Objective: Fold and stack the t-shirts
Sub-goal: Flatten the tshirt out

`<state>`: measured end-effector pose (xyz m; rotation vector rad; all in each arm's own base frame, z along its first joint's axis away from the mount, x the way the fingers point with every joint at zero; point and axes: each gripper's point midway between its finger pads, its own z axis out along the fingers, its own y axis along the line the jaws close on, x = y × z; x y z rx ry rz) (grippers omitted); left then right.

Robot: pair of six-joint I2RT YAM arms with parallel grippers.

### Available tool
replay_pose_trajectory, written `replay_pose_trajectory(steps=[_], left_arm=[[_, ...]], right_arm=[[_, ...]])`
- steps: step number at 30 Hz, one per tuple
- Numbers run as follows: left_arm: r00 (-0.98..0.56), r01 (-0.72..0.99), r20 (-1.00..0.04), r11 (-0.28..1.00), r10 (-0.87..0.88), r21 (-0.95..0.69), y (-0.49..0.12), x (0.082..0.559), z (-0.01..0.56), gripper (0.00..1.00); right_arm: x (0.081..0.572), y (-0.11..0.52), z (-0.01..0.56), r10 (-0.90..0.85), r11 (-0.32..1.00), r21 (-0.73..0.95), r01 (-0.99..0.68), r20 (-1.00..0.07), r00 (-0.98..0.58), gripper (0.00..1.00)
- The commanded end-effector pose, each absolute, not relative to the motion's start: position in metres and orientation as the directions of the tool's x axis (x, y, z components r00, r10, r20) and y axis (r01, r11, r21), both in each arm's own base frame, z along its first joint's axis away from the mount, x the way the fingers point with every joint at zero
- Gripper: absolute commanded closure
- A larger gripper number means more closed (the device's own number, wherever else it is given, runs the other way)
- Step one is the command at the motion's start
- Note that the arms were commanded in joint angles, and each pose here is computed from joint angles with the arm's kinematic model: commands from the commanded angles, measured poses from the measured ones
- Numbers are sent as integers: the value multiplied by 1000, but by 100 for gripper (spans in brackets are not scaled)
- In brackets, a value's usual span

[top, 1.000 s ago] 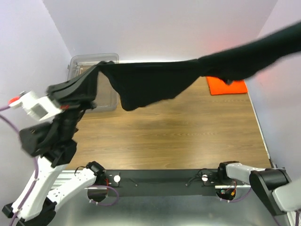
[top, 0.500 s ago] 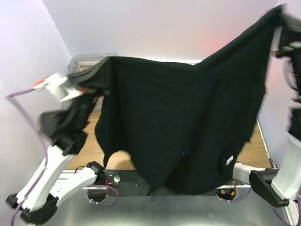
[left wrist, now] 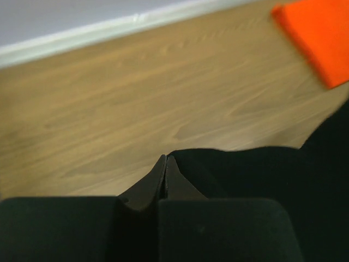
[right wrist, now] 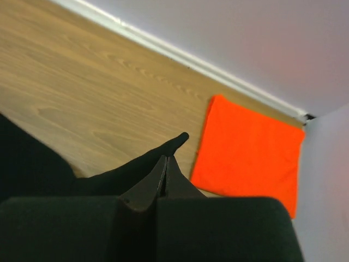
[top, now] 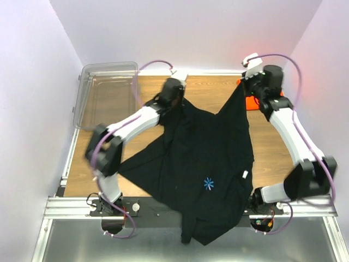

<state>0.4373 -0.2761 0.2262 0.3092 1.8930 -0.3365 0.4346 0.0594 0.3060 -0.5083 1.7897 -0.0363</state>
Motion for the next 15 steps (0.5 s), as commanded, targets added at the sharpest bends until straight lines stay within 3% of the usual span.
replay_pose_trajectory(steps=[1, 6, 15], left_arm=[[-485, 246, -862, 969, 144, 24, -266, 464, 158, 100], [-519, 188, -838, 979, 168, 81, -266, 489, 129, 100], [-508, 240, -831, 964, 228, 117, -269, 504, 126, 100]], right_arm=[[477, 66, 281, -362, 896, -299, -327, -920, -152, 99], [505, 64, 236, -390, 892, -302, -336, -891, -234, 100], [508, 57, 248, -389, 901, -320, -294, -896, -215, 99]])
